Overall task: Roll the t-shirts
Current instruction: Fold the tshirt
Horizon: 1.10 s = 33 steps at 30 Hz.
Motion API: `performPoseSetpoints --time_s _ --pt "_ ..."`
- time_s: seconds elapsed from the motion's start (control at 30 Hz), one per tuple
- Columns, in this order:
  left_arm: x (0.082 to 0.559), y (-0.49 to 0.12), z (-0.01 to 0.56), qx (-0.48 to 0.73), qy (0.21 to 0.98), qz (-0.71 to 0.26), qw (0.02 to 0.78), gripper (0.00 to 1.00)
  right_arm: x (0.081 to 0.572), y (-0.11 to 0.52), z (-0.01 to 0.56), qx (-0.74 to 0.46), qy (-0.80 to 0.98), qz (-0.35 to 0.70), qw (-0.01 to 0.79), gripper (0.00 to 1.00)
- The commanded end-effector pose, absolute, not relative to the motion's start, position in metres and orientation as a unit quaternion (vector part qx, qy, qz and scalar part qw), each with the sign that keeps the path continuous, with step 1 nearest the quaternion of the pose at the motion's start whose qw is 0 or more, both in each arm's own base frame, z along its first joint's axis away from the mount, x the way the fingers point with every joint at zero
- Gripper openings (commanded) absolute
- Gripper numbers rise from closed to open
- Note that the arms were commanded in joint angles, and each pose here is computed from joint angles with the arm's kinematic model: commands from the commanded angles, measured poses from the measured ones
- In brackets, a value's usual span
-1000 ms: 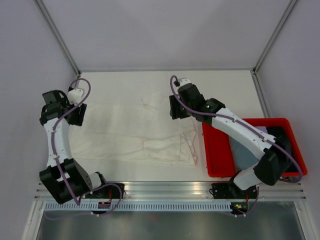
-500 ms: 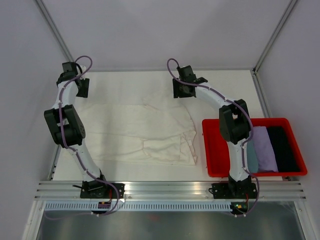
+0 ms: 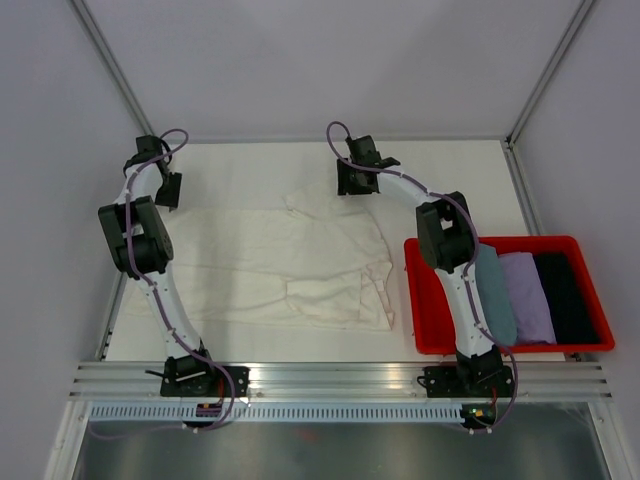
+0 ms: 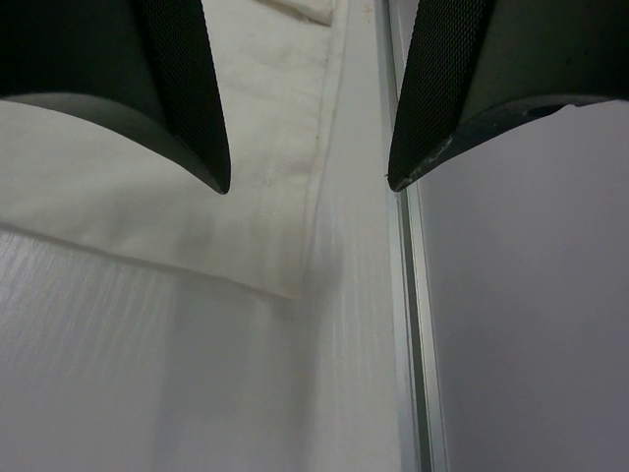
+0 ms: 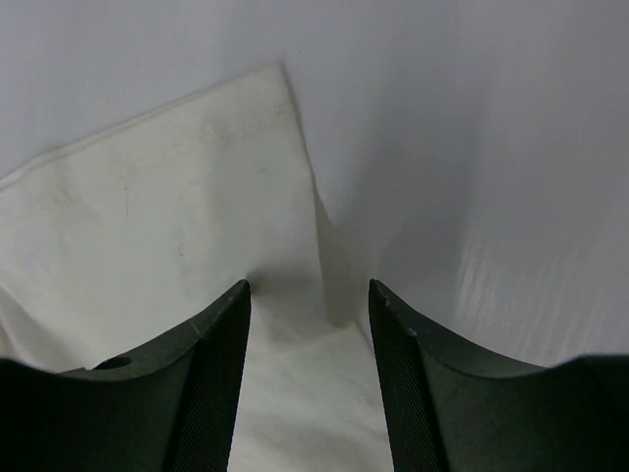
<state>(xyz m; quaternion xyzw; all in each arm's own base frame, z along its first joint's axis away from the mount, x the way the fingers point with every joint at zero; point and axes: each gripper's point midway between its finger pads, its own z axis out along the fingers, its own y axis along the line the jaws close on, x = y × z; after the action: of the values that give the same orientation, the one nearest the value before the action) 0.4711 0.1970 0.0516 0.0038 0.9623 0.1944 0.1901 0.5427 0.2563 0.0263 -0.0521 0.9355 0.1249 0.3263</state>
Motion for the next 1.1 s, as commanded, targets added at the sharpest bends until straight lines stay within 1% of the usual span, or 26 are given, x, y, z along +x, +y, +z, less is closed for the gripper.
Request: performPoseSetpoints --time_s 0.0,0.07,0.13,0.23,0.37,0.43,0.53,0.6,0.73,0.8,0.9,0.93,1.03,1.07 --pt "0.481 0.199 0.054 -0.01 0.961 0.183 0.205 0.69 0.537 0.264 0.008 -0.049 0.939 0.142 0.308 0.57" --pt "0.479 0.195 0.048 -0.006 0.966 0.167 0.198 0.63 0.536 0.266 0.008 -0.05 0.938 0.151 0.309 0.56" --pt "0.478 0.189 0.043 0.0 0.969 0.15 0.195 0.6 0.533 0.272 0.01 -0.05 0.936 0.168 0.306 0.54" --pt "0.474 0.175 0.039 0.009 0.976 0.1 0.192 0.55 0.531 0.274 0.011 -0.036 0.934 0.177 0.307 0.48" --pt "0.462 0.163 0.039 -0.014 0.98 0.06 0.187 0.56 0.524 0.27 0.011 -0.041 0.937 0.172 0.302 0.48" --pt "0.463 0.165 0.039 -0.034 0.979 0.061 0.194 0.59 0.52 0.267 0.01 -0.045 0.937 0.165 0.304 0.47" --pt "0.467 0.176 0.034 -0.059 0.974 0.083 0.201 0.6 0.519 0.264 0.019 -0.044 0.934 0.165 0.313 0.47" --pt "0.469 0.176 0.032 -0.078 0.972 0.079 0.206 0.6 0.515 0.262 0.021 -0.044 0.935 0.163 0.313 0.46" --pt "0.47 0.162 0.025 -0.091 0.972 0.04 0.211 0.6 0.515 0.258 0.028 -0.043 0.933 0.159 0.322 0.45" --pt "0.469 0.164 0.02 -0.094 0.972 0.043 0.211 0.59 0.515 0.259 0.029 -0.039 0.932 0.163 0.323 0.43" --pt "0.467 0.165 0.012 -0.089 0.974 0.047 0.204 0.52 0.515 0.263 0.028 -0.035 0.93 0.172 0.321 0.38" --pt "0.465 0.168 0.009 -0.09 0.974 0.057 0.198 0.44 0.515 0.264 0.027 -0.034 0.93 0.173 0.321 0.37" --pt "0.465 0.169 0.005 -0.081 0.976 0.059 0.196 0.34 0.512 0.265 0.02 -0.033 0.933 0.174 0.314 0.3" --pt "0.465 0.168 0.003 -0.08 0.976 0.058 0.194 0.32 0.512 0.265 0.02 -0.033 0.933 0.174 0.313 0.3"
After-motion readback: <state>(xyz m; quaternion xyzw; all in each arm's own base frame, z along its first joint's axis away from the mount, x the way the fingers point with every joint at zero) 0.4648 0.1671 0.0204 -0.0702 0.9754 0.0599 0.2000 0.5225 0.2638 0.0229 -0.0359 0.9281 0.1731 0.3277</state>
